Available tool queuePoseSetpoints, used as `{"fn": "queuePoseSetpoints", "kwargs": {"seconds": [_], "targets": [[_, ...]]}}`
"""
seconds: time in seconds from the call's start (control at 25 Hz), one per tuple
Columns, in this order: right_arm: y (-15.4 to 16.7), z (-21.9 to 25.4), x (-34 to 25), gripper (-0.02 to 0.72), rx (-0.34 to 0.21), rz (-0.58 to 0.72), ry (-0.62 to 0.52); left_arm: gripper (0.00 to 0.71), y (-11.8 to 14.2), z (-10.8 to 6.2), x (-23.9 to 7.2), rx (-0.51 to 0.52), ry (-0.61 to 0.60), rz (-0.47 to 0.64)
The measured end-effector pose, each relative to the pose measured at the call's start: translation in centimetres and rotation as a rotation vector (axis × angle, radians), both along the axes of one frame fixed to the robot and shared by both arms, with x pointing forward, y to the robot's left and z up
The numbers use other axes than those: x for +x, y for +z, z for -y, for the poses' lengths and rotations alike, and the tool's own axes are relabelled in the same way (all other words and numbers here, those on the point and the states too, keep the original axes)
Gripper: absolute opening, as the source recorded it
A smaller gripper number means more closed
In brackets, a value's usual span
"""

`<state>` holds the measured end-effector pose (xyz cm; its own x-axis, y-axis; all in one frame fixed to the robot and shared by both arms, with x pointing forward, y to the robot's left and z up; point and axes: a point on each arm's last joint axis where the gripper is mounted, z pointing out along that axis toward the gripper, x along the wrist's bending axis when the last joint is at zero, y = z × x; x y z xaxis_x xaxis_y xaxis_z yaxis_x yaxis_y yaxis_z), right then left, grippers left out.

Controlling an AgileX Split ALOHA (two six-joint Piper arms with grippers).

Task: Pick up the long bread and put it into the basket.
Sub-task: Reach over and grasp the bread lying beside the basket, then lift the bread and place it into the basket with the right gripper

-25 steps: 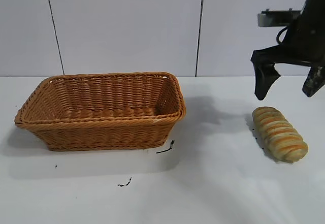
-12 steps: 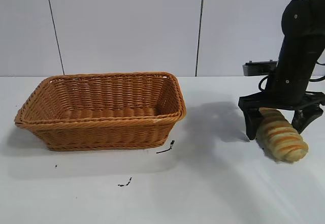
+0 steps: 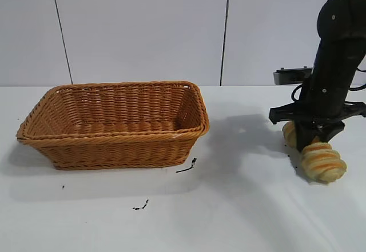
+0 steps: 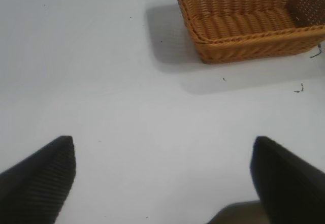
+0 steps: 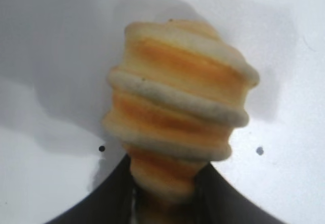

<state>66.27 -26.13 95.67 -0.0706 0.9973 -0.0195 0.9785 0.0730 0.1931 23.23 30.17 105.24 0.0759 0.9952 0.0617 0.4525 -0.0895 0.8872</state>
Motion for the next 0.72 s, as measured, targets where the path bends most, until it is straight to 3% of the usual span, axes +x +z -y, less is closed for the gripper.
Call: {"fn": "queuePoseSetpoints", "kwargs": {"seconds": [0.2,0.4,0.56,0.72], "targets": [[7.6,-0.1,1.1,0.134,0.008,0.117,0.02,0.696,0.0,0.0,0.0,0.0,0.0,0.0],[12.2,-1.4,1.6,0.132,0.032,0.205,0.087,0.696,0.0,0.0,0.0,0.0,0.0,0.0],[14.4,-4.5,2.4,0.132,0.029,0.287,0.21,0.696,0.0,0.0,0.0,0.0,0.0,0.0],[14.5,-10.0,3.0,0.132,0.027,0.343,0.399,0.696,0.0,0.0,0.0,0.0,0.0,0.0]]}}
